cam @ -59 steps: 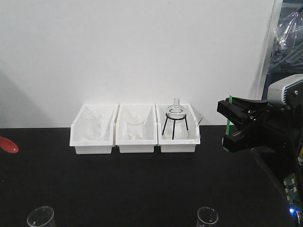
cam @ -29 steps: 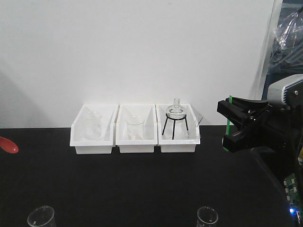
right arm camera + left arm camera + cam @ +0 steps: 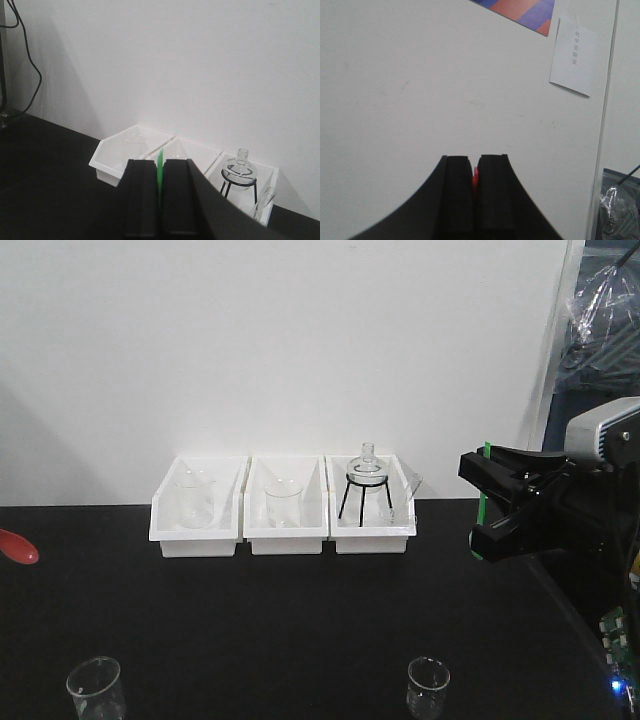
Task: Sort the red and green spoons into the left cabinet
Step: 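Raise both held spoons and back the base away from the bench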
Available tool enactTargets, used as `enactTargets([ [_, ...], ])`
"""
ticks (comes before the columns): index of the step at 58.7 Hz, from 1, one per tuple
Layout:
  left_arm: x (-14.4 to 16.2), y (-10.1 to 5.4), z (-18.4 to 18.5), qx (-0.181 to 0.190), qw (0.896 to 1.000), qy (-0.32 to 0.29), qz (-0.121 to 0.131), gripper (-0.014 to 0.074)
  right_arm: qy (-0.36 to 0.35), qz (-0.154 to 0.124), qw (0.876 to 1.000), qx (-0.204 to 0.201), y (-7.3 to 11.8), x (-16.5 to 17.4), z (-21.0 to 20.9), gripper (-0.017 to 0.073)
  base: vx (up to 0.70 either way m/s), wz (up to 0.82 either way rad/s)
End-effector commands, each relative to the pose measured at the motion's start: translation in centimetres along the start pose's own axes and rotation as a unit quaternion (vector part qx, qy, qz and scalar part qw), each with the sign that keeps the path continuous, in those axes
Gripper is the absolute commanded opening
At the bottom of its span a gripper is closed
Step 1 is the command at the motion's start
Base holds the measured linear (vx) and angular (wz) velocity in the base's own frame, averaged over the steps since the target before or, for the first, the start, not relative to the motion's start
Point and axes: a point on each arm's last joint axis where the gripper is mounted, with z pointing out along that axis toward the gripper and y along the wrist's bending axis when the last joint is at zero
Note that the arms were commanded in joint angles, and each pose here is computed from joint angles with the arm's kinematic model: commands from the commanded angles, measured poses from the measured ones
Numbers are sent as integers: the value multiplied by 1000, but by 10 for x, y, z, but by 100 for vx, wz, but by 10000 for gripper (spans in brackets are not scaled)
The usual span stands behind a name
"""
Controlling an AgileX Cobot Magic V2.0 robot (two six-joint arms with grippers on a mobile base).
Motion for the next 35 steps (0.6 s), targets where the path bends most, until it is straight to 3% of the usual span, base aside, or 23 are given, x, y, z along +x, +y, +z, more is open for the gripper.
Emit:
enactTargets([
  [1, -16, -7, 3, 22, 998, -51, -4, 9, -48, -2, 999, -11, 4, -23, -6, -9, -15, -3],
  [35, -16, -7, 3, 22, 998, -50, -4, 9, -48, -2, 999, -11, 4, -23, -6, -9, -24, 0],
])
